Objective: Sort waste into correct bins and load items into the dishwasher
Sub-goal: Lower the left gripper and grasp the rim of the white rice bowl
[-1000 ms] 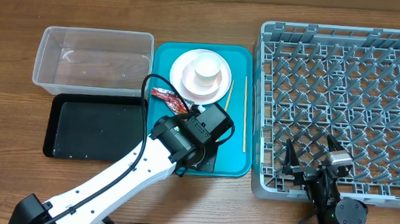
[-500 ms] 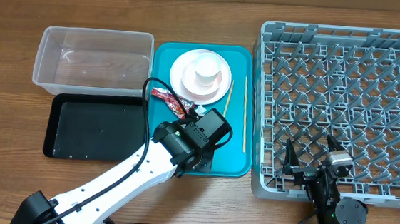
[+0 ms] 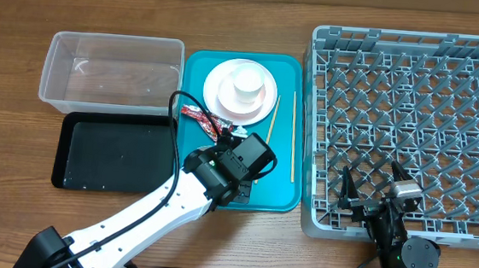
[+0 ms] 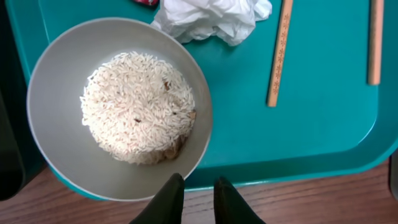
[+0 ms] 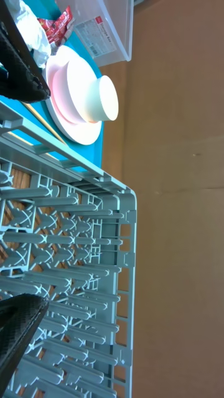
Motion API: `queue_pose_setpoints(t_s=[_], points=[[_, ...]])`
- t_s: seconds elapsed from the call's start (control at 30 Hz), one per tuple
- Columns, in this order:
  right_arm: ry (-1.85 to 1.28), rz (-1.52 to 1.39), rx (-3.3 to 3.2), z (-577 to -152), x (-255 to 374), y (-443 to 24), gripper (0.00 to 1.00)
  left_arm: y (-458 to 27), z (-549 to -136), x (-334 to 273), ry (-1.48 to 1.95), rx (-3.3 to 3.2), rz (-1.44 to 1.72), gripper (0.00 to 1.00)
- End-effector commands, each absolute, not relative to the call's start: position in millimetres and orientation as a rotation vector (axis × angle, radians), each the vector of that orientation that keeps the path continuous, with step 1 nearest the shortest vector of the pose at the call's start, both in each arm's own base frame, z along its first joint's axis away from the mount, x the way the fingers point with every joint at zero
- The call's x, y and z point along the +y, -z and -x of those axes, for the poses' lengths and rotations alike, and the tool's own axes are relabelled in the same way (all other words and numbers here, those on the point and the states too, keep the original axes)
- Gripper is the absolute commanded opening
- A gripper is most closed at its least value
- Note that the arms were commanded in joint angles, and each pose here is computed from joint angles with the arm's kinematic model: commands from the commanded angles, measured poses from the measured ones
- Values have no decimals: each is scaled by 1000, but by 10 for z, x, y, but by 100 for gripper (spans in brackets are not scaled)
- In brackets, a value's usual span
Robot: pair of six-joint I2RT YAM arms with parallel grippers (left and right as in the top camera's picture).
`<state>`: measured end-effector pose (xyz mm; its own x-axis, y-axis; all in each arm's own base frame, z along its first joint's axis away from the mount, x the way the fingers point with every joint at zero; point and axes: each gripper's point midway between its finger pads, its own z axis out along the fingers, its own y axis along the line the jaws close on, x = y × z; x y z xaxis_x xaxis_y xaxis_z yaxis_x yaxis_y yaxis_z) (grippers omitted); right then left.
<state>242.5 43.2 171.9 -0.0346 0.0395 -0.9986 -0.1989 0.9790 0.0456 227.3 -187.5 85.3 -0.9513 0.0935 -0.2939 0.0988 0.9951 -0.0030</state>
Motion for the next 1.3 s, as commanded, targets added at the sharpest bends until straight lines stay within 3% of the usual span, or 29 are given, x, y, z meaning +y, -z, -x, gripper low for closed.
queue_pose_setpoints(t_s=[0.0,0.5,0.9,1.0,1.27], points=[[-188,124,1589,-2427,426,-1705,100,-768,-2243,-1816,-5,2834,-141,19],[-188,124,1589,-2427,426,-1705,100,-633,-2296,-1858,37,2794,-132,23],[-188,124,1589,-2427,426,-1705,100,-532,-2396,-1866,52,2725,-111,19],[-188,124,1589,-2427,426,-1705,100,-546,-2436,-1843,31,2703,-102,13],[-188,124,1589,-2427,426,-1705,100,-462,-2461,-1873,41,2697,-101,14]])
